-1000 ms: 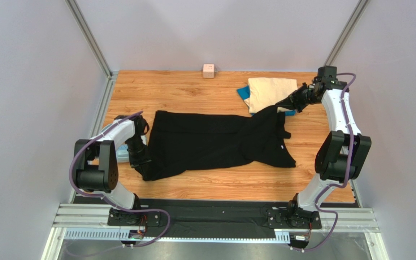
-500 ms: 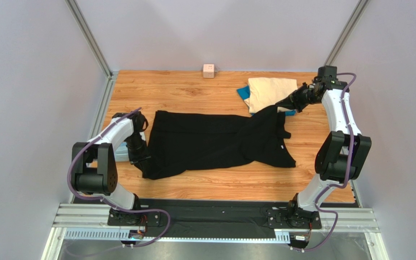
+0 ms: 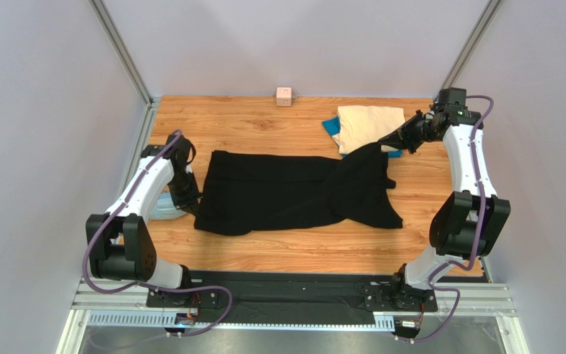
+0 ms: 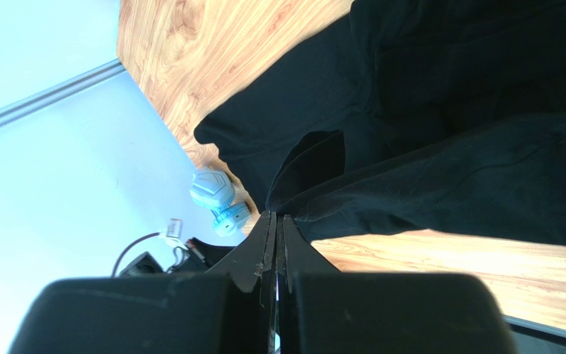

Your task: Fold and stack the t-shirts

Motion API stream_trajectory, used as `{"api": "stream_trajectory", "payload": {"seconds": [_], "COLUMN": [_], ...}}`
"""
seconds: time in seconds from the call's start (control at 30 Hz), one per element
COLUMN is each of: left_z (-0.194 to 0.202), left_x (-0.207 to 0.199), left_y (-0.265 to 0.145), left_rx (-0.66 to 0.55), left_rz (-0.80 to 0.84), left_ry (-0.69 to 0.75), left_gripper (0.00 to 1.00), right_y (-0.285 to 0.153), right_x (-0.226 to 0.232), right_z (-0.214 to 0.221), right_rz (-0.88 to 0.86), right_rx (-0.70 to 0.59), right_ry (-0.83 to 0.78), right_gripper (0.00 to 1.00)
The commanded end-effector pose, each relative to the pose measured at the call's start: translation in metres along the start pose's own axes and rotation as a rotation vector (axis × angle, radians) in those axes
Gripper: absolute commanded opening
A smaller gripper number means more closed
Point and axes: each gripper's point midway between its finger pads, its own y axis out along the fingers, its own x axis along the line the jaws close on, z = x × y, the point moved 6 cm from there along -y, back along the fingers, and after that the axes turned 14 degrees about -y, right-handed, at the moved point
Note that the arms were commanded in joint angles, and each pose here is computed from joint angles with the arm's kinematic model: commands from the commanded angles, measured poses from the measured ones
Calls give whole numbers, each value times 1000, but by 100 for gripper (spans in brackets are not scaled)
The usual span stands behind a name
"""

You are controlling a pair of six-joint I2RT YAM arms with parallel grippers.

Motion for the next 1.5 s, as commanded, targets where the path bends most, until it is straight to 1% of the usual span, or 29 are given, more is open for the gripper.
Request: {"api": "stream_trajectory", "payload": {"seconds": [0.0, 0.03, 0.17, 0.3, 0.33, 0.5, 0.57, 0.63, 0.67, 0.83, 0.97, 1.07, 1.2, 1.33, 1.47], "left_z": [-22, -25, -37, -49, -51, -57, -57, -54, -51, -39, -28, -24, -22, -18, -19], "left_x": [-10, -10, -9, 2, 3, 10, 9, 8, 8, 14, 17, 20, 19, 19, 19], "left_y": [-32, -36, -46, -57, -60, -79, -80, -81, -77, -73, -69, -62, -64, -68, -78], "left_rx": [-181, -202, -267, -335, -352, -437, -438, -435, -420, -399, -352, -324, -311, -324, -366], "left_rz": [60, 67, 92, 129, 134, 180, 201, 222, 224, 227, 232, 216, 228, 258, 284], "left_ry": [-77, -86, -139, -201, -209, -227, -216, -206, -200, -138, -56, -41, -11, -4, -5], "left_gripper": [0, 0, 0, 0, 0, 0, 0, 0, 0, 0, 0, 0, 0, 0, 0], "right_y": [-34, -36, -62, -81, -91, -111, -121, -122, -128, -131, -143, -152, -162, -169, -176], "right_x": [14, 11, 15, 11, 13, 0, -3, -11, -11, -26, -26, -19, -9, -2, 5], "right_z": [19, 26, 51, 77, 87, 120, 136, 148, 157, 181, 190, 188, 182, 179, 176], "right_rz": [-40, -33, -21, 3, 1, 64, 68, 91, 76, 105, 123, 116, 119, 115, 106], "right_rx": [-30, -14, -38, -80, -105, -147, -166, -158, -179, -186, -234, -285, -307, -311, -333], "right_ry": [-63, -61, -85, -74, -86, -98, -106, -80, -90, -49, -36, -39, -39, -52, -60], "right_gripper": [0, 0, 0, 0, 0, 0, 0, 0, 0, 0, 0, 0, 0, 0, 0]}}
